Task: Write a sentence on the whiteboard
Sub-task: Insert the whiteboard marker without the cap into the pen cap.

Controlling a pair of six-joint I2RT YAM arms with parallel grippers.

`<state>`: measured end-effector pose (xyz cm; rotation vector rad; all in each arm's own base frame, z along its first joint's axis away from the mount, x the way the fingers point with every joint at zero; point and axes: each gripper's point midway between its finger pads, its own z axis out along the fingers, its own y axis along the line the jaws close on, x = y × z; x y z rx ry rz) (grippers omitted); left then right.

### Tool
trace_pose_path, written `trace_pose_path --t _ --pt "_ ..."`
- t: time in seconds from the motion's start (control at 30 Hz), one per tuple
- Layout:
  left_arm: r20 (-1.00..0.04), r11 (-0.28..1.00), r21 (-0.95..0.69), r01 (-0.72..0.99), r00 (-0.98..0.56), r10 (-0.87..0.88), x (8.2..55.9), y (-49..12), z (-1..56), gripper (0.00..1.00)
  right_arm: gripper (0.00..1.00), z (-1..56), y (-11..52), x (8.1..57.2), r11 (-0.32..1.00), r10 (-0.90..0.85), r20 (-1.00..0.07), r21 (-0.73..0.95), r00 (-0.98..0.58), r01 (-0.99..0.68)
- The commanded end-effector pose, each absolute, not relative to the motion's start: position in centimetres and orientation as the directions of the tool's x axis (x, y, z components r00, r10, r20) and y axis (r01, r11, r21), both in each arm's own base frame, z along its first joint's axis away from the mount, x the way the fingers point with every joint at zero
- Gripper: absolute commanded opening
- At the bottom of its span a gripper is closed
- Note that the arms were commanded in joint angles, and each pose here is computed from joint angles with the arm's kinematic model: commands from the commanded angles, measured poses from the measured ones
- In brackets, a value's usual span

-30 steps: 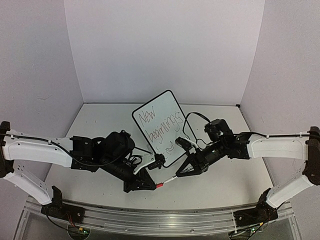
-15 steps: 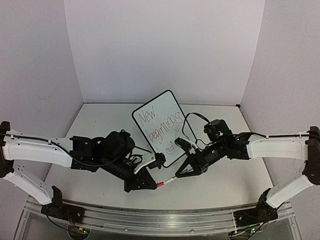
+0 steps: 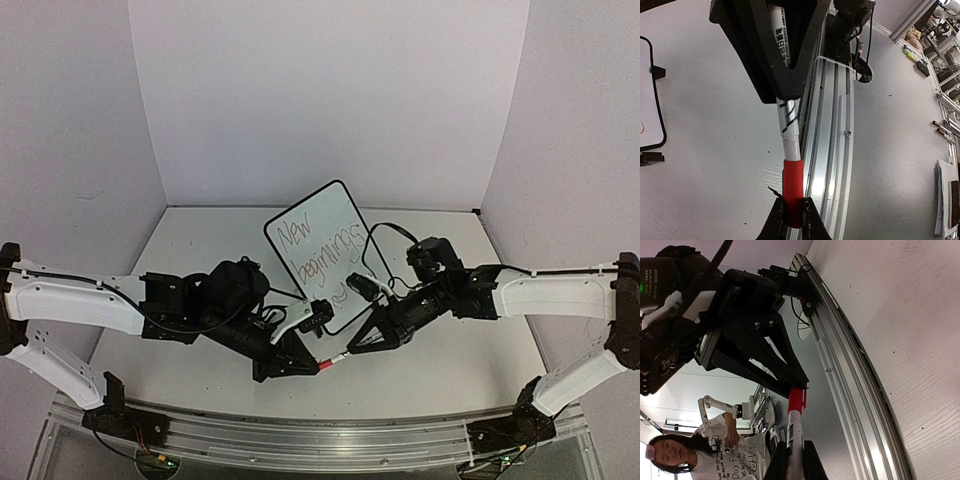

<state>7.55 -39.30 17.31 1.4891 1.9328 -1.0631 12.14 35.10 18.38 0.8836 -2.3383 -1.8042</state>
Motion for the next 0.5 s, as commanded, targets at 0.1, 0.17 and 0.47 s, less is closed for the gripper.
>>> trace_pose_path --t 0.1,0.17,0.47 --pt "-0.866 0.115 -0.253 0.961 -0.278 0.416 9.3 -42.1 22.2 0.0 0.0 20.6 36.4 12.2 0.084 -0.462 -0.363 0.89 -0.809 -0.447" --pt "-0.874 0.121 -0.245 0.962 -0.273 0.402 9.5 -42.4 22.6 0.0 0.0 20.4 36.4 12.0 0.086 -0.468 -0.358 0.891 -0.808 -0.446" --pt "-0.899 0.133 -0.193 0.972 -0.23 0.373 10.6 -43.7 24.2 0.0 0.0 19.5 37.0 11.2 0.096 -0.488 -0.359 0.884 -0.796 -0.458"
